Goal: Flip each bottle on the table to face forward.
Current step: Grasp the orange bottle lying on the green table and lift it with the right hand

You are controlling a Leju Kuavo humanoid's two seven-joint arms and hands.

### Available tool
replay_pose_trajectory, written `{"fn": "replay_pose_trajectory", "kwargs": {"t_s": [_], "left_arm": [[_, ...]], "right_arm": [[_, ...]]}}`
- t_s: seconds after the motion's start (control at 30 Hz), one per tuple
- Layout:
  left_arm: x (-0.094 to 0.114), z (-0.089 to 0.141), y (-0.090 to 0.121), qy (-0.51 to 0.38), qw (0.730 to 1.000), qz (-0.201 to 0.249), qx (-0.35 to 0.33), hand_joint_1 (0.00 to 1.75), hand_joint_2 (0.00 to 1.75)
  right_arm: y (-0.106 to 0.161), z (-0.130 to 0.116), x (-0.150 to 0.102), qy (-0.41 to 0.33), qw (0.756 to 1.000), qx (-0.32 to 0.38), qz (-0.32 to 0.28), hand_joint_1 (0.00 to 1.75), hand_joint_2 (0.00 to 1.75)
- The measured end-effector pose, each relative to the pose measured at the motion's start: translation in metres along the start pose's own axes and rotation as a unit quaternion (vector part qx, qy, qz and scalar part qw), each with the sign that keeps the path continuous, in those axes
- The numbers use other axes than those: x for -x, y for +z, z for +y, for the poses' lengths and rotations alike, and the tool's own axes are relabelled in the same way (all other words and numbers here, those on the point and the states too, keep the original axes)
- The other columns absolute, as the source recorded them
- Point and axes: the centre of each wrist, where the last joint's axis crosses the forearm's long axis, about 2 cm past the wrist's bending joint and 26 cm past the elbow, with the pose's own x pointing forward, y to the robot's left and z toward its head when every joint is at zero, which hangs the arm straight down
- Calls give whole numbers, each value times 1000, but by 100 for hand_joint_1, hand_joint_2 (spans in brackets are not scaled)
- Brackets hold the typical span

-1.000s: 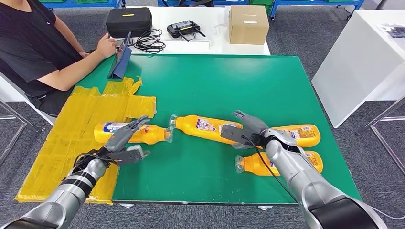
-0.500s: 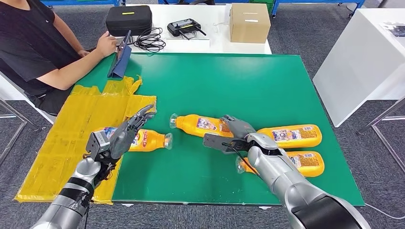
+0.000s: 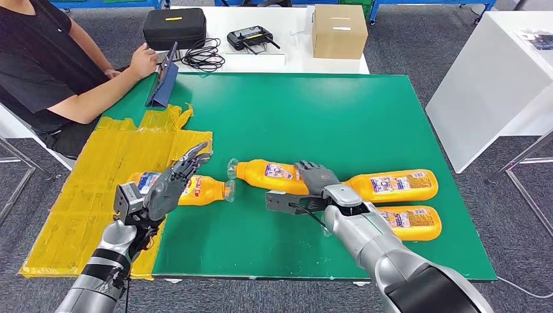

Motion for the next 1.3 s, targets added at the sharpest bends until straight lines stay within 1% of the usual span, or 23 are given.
{"fn": "replay_pose_trajectory", "kwargs": {"t_s": [0.03,0.3,0.47,0.57,0.67,0.73,0.77,0.83,0.87,0.97,1.0,1.13,1.17,1.23,1.3], "left_arm": [[0,0,0,0,1000,-1,0,0,0],[0,-5,-6,6,1000,-7,1,0,0],[1,-10,-10,13,1000,-12,2,0,0],[3,-12,-15,20,1000,-17,-2,0,0],[6,-13,-17,27,999,-18,-23,0,0],[9,-14,-17,40,998,-21,-43,0,0],[10,-16,-16,51,997,-22,-55,0,0],[12,-22,-11,75,994,-24,-79,0,0],[12,-26,-9,85,992,-24,-90,0,0],[12,-34,-5,101,989,-25,-108,0,131],[12,-36,-4,101,988,-24,-114,0,175],[8,-43,-1,73,988,-8,-139,0,175],[7,-45,-1,66,988,-5,-143,0,175],[5,-50,1,60,987,-2,-149,0,175],[3,-54,3,57,986,-2,-154,0,175]], "right_arm": [[0,0,-1,2,1000,-3,1,175,175],[0,8,0,10,996,-79,33,175,175],[1,10,5,3,995,-92,48,175,175],[1,12,10,-23,994,-85,60,175,175],[2,13,18,-91,993,-49,61,175,175],[3,16,25,-173,984,2,30,175,175],[4,19,30,-226,974,36,3,175,175],[8,28,41,-324,939,105,-51,175,175],[9,32,45,-361,921,133,-66,175,175],[12,39,52,-426,885,172,-80,175,175],[13,41,53,-451,869,181,-89,175,175],[17,48,45,-574,772,226,-150,175,175],[18,48,43,-589,756,237,-159,175,175],[22,46,37,-603,735,256,-176,175,175],[26,44,31,-605,725,270,-191,175,175]]}}
